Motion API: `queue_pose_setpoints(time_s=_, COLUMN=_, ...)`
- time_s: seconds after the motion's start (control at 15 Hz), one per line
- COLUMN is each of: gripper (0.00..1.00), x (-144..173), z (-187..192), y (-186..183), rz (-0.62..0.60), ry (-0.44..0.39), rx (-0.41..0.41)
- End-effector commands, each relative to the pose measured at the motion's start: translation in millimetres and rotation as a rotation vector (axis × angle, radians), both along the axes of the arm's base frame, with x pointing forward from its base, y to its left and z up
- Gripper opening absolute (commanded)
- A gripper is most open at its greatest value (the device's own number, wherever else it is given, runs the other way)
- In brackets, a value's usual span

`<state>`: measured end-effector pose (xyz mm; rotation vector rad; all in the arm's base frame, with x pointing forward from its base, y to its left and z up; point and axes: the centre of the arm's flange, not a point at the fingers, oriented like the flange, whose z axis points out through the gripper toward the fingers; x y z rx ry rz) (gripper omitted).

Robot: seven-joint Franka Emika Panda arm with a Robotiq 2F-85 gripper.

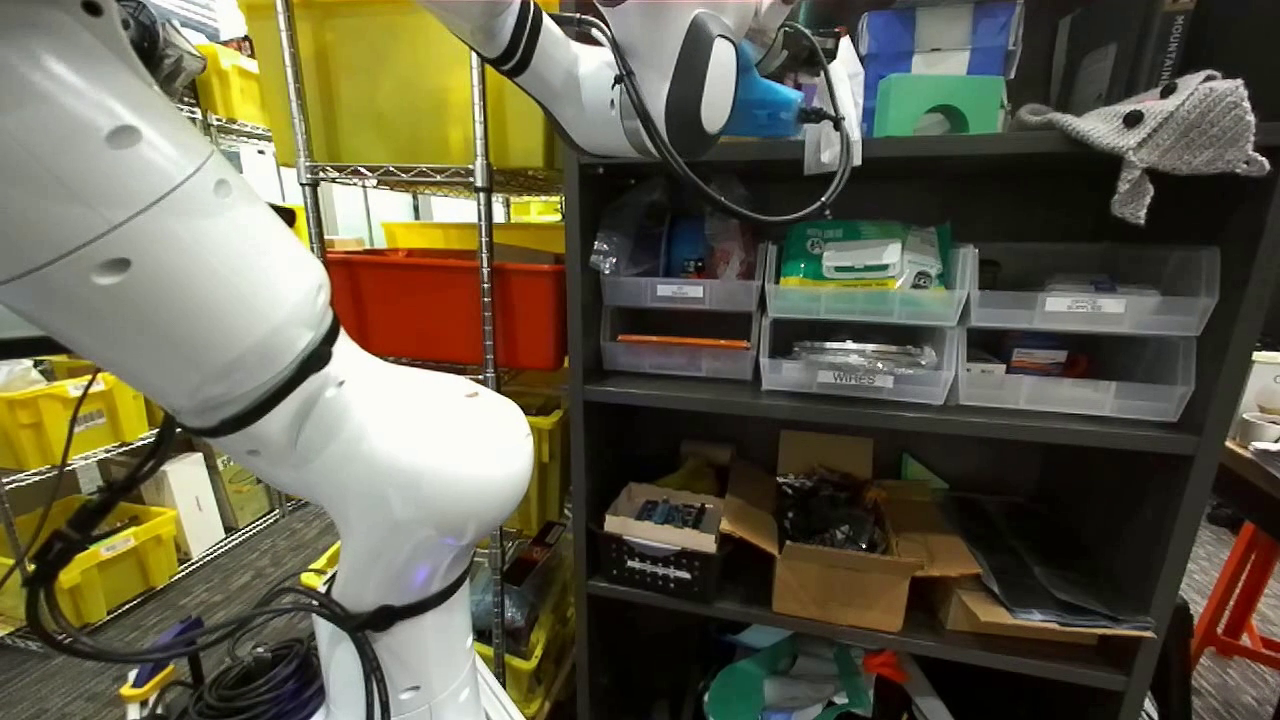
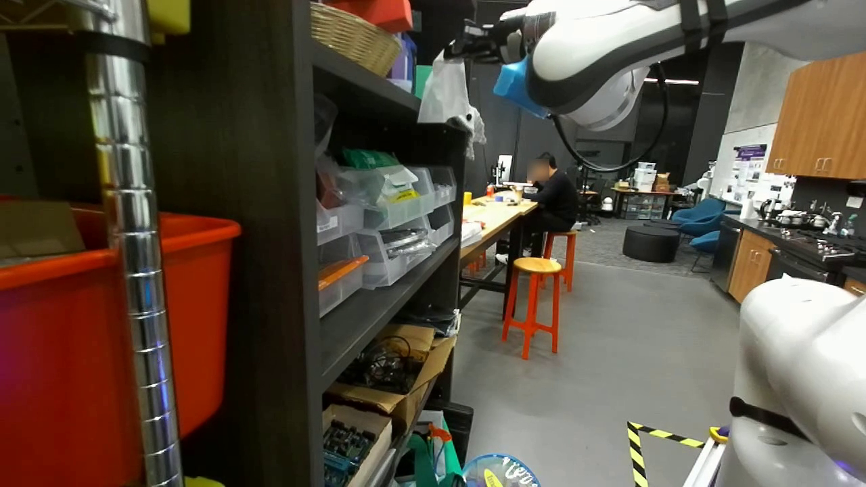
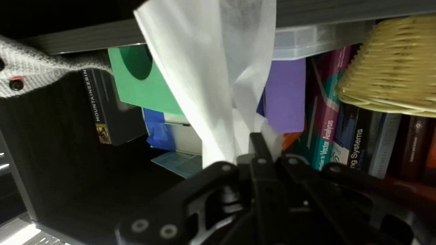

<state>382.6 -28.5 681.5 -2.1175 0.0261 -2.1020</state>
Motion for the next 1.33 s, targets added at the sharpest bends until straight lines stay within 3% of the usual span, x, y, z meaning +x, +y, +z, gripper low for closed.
queue_pose_setpoints(time_s=0.0, gripper=0.01, x=0.6, z=-2.8, y=-27.7, rz=0.026, ry=0.037, rx=-0.069)
queue_pose_setpoints(time_s=0.53, gripper=0.01, x=-10.0, z=-19.3, y=-70.3, rz=0.012, ry=0.136, rx=-0.333)
queue_pose_setpoints(time_s=0.73, gripper=0.01, x=-6.5, z=-24.2, y=-56.2, rz=0.029, ry=0.149, rx=-0.416)
queue_pose_setpoints(time_s=1.27, gripper=0.01, x=18.0, z=-40.1, y=28.2, rz=0.016, ry=0.112, rx=-0.611)
